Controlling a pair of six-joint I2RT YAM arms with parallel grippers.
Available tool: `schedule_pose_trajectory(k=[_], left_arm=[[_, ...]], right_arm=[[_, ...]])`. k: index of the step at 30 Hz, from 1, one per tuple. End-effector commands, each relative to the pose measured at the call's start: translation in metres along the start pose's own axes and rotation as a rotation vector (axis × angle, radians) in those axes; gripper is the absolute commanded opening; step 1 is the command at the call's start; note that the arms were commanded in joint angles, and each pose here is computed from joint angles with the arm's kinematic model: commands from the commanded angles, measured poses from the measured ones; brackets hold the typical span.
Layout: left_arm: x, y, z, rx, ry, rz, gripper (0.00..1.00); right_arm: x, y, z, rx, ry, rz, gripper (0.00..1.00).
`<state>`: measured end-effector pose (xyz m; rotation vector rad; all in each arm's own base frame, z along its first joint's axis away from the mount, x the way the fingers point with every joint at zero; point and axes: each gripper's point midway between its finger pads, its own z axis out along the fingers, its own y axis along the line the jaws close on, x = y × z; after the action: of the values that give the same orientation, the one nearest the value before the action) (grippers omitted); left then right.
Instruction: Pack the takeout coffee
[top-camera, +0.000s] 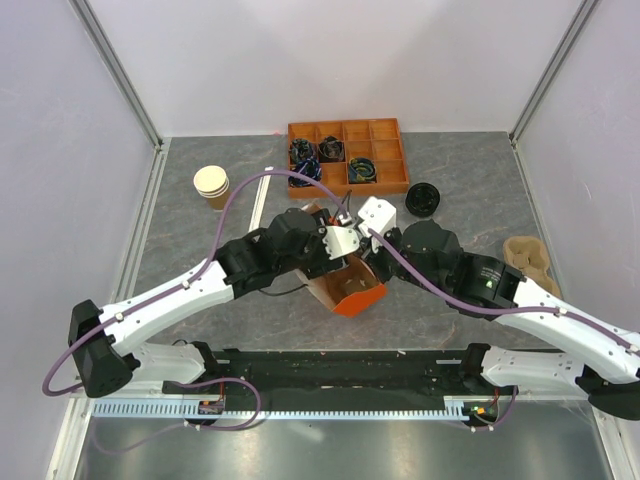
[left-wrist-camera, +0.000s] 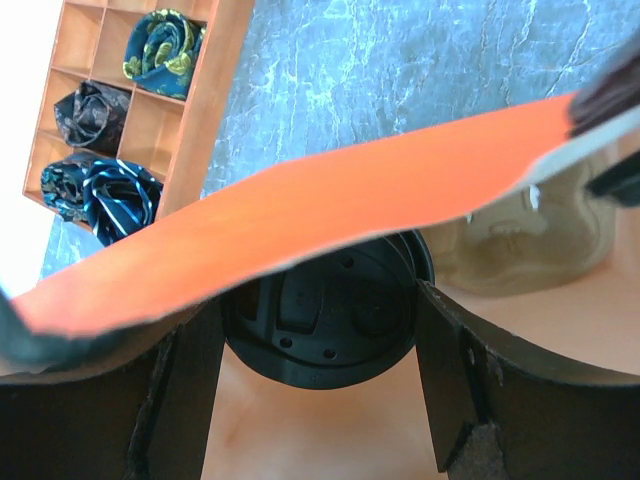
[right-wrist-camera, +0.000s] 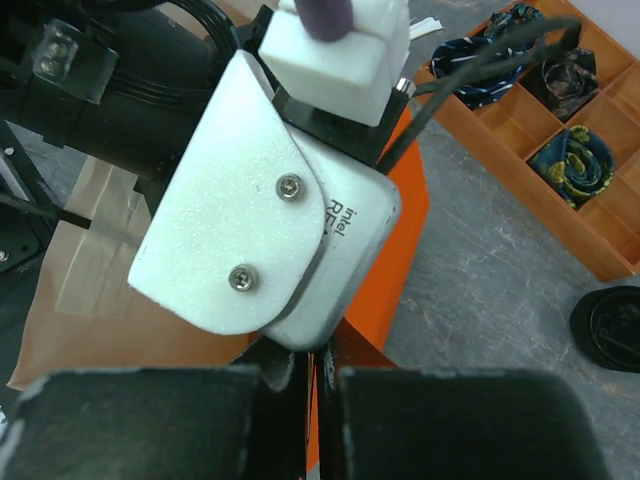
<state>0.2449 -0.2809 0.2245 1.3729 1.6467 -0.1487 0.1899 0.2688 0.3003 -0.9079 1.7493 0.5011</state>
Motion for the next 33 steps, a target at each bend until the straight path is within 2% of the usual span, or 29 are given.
schedule_pose_trajectory(k=[1, 17, 21, 23, 24, 25, 27, 33], left_arm=[[0.001, -0.001, 0.012, -0.031, -0.031, -0.013, 0.25], [0.033, -0.024, 0.037, 0.014, 0.03, -0.025, 0.23], [0.038, -0.028, 0.033, 0.037, 0.061, -0.026, 0.21], [0.033, -0.029, 0.025, 0.053, 0.034, -0.023, 0.21], [0.03, -0.029, 0.022, 0.058, 0.025, -0.022, 0.21], [0.026, -0.03, 0.016, 0.071, 0.006, -0.018, 0.21], [0.023, -0.03, 0.013, 0.079, -0.009, -0.006, 0.21], [0.019, -0.03, 0.014, 0.088, -0.021, -0.001, 0.21]], right_arm=[[-0.018, 0.005, -0.01, -0.031, -0.073, 0.035, 0.0], [0.01, -0.002, -0.02, -0.002, -0.03, 0.02, 0.0], [0.008, -0.01, -0.017, 0.046, -0.023, 0.017, 0.0], [0.006, -0.012, -0.017, 0.059, -0.018, 0.025, 0.0], [0.009, -0.013, -0.014, 0.072, 0.0, 0.024, 0.02], [0.009, -0.02, -0.013, 0.111, 0.008, 0.042, 0.14], [0.015, -0.026, -0.009, 0.138, 0.04, 0.084, 0.3], [0.012, -0.044, 0.005, 0.104, 0.108, 0.215, 0.56]])
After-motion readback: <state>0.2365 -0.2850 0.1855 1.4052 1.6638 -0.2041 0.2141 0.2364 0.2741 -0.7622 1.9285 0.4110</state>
